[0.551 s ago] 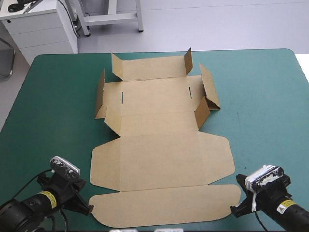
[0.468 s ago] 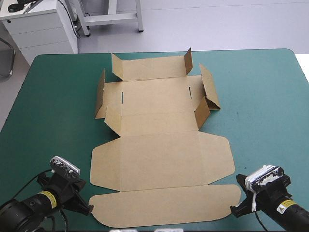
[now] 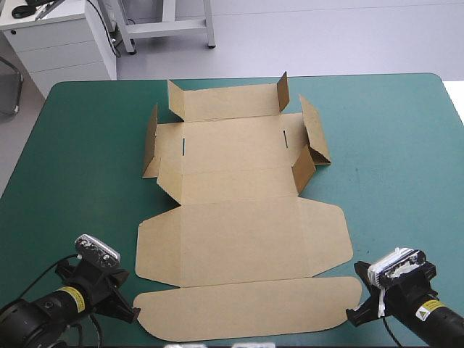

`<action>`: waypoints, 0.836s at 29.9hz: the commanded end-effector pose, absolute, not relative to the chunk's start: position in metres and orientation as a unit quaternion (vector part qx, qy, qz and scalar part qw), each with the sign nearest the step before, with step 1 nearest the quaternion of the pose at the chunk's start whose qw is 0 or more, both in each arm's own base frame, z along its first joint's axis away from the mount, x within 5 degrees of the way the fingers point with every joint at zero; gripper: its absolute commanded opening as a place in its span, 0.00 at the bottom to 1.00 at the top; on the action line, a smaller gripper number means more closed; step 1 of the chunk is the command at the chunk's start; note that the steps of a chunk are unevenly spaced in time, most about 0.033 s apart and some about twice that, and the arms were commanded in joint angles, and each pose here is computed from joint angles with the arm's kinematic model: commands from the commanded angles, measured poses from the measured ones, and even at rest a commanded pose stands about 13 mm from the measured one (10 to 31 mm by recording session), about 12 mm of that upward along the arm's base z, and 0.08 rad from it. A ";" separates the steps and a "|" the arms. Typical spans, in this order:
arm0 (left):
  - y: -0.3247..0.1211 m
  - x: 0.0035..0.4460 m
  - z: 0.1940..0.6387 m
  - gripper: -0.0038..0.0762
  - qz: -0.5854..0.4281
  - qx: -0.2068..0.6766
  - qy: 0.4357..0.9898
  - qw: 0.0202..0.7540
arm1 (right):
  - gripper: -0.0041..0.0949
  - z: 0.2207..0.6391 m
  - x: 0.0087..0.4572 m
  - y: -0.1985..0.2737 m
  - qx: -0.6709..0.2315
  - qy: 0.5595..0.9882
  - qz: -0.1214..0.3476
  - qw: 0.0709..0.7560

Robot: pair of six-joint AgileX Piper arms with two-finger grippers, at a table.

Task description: Fold the box

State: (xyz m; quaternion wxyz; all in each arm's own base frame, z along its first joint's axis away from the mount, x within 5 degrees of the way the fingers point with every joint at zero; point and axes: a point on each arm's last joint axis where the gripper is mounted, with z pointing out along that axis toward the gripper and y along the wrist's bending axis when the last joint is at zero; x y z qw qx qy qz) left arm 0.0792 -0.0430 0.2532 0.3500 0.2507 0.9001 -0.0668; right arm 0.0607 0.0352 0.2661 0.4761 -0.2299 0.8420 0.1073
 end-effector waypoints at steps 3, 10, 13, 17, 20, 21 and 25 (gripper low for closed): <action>-0.046 0.083 0.263 0.04 -0.078 0.248 0.888 0.378 | 0.03 0.278 0.065 0.035 -0.216 0.826 0.109 0.508; -0.046 0.083 0.263 0.04 -0.079 0.248 0.888 0.378 | 0.12 0.278 0.065 0.035 -0.216 0.826 0.110 0.509; -0.046 0.083 0.263 0.04 -0.079 0.248 0.888 0.378 | 0.32 0.278 0.065 0.035 -0.216 0.826 0.110 0.509; -0.046 0.083 0.263 0.04 -0.080 0.247 0.889 0.378 | 0.69 0.278 0.065 0.035 -0.212 0.827 0.112 0.508; -0.046 0.083 0.263 0.04 -0.080 0.247 0.889 0.378 | 0.79 0.278 0.065 0.035 -0.196 0.831 0.117 0.508; -0.046 0.083 0.263 0.04 -0.080 0.246 0.889 0.378 | 0.79 0.278 0.065 0.035 -0.193 0.831 0.118 0.507; -0.046 0.083 0.263 0.04 -0.080 0.246 0.889 0.378 | 0.79 0.278 0.065 0.035 -0.178 0.836 0.129 0.503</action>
